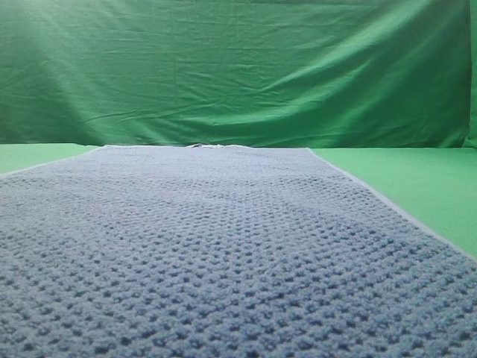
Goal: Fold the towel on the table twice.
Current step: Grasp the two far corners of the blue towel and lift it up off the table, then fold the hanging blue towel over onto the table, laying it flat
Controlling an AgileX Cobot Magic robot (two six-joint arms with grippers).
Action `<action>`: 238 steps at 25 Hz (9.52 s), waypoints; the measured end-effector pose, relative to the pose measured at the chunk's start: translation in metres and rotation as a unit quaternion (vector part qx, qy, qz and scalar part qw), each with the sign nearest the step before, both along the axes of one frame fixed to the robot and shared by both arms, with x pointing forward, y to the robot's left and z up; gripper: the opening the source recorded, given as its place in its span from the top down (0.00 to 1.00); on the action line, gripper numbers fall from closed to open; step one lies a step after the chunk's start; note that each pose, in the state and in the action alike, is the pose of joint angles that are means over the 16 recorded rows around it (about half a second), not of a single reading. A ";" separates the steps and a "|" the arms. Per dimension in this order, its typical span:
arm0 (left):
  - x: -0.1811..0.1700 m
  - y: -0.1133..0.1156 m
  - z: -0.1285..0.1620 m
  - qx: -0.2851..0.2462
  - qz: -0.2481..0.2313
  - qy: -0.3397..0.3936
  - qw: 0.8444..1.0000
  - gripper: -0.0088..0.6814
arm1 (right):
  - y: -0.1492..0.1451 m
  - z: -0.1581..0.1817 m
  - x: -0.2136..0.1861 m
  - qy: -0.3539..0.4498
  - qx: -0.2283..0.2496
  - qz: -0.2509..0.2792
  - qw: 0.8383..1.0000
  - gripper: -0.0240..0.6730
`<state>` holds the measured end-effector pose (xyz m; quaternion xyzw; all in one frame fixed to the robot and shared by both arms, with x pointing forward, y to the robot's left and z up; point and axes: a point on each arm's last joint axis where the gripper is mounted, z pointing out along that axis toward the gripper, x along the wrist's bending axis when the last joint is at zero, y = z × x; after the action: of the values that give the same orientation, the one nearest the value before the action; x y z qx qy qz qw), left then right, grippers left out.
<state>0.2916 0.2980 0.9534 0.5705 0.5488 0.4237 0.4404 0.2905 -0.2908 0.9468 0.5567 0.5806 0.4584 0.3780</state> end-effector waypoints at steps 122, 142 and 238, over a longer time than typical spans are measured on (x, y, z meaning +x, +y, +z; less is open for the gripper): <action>0.273 -0.031 0.055 -0.007 -0.041 0.434 0.900 0.91 | 0.151 0.045 0.299 0.404 -0.102 0.204 0.886 0.78; 0.314 -0.034 0.022 -0.035 -0.042 0.430 0.901 0.05 | 0.158 0.011 0.315 0.421 -0.110 0.196 0.879 0.05; 0.258 -0.065 0.193 -0.097 -0.149 0.280 0.943 0.99 | 0.087 0.199 0.234 0.248 -0.105 0.138 0.953 0.97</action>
<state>0.5501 0.2327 1.1464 0.6960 0.5972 0.1209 0.3798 0.5249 -0.2042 1.1455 0.5243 0.7720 0.2902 0.2119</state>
